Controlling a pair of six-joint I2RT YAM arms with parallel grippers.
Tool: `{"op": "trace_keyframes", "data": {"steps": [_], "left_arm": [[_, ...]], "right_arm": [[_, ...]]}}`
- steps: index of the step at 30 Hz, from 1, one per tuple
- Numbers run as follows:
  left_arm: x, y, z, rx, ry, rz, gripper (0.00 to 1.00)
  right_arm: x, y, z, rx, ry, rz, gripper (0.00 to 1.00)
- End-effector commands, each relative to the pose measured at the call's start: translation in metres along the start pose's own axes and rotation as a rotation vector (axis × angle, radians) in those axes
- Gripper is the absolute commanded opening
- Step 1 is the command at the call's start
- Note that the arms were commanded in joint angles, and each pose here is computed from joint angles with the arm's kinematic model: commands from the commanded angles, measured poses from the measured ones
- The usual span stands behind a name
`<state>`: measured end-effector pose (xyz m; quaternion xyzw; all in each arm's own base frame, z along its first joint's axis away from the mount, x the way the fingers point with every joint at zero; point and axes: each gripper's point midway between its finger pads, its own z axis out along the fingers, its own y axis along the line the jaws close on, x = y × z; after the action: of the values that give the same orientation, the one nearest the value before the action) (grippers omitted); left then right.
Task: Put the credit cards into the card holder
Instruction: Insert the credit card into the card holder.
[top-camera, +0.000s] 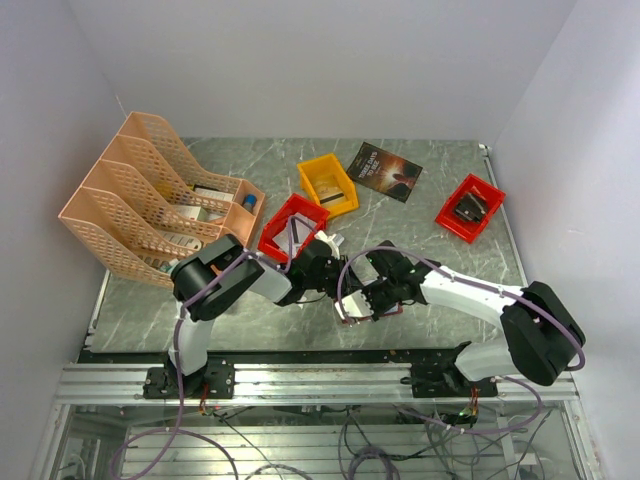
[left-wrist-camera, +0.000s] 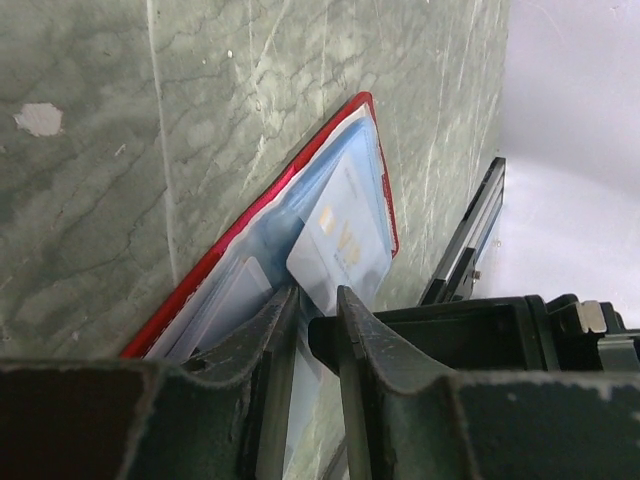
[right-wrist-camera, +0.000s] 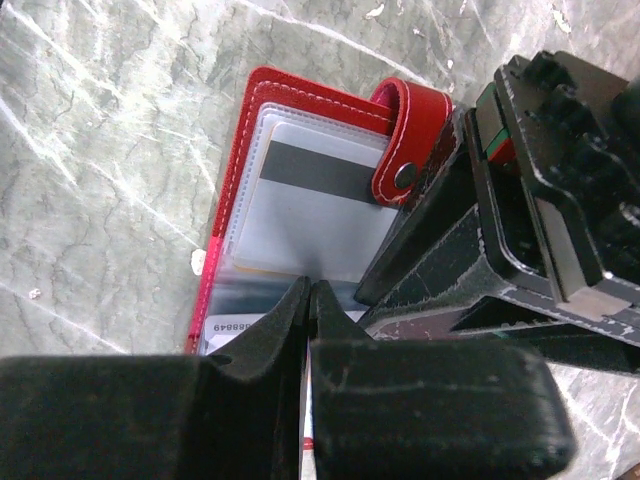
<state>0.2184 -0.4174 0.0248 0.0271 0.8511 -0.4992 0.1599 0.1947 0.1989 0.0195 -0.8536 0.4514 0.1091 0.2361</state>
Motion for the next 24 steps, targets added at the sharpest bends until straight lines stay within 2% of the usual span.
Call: {"op": "trace_keyframes", "data": {"steps": [1,12,20,24], "left_arm": [[0.002,0.015,-0.008,-0.074,0.008,0.012,0.35],[-0.008,0.005,-0.022,-0.078,-0.050,0.043,0.37],[-0.018,-0.014,-0.039,-0.018,-0.129,0.077,0.35],[-0.021,-0.018,-0.046,-0.004,-0.164,0.088,0.28]], "right_arm": [[0.003,-0.002,-0.007,0.009,0.006,0.012,0.00],[0.012,-0.005,-0.018,0.040,-0.006,0.074,0.00],[-0.012,-0.016,-0.046,0.100,-0.212,0.157,0.05],[-0.008,-0.020,-0.059,0.141,-0.251,0.224,0.09]]}}
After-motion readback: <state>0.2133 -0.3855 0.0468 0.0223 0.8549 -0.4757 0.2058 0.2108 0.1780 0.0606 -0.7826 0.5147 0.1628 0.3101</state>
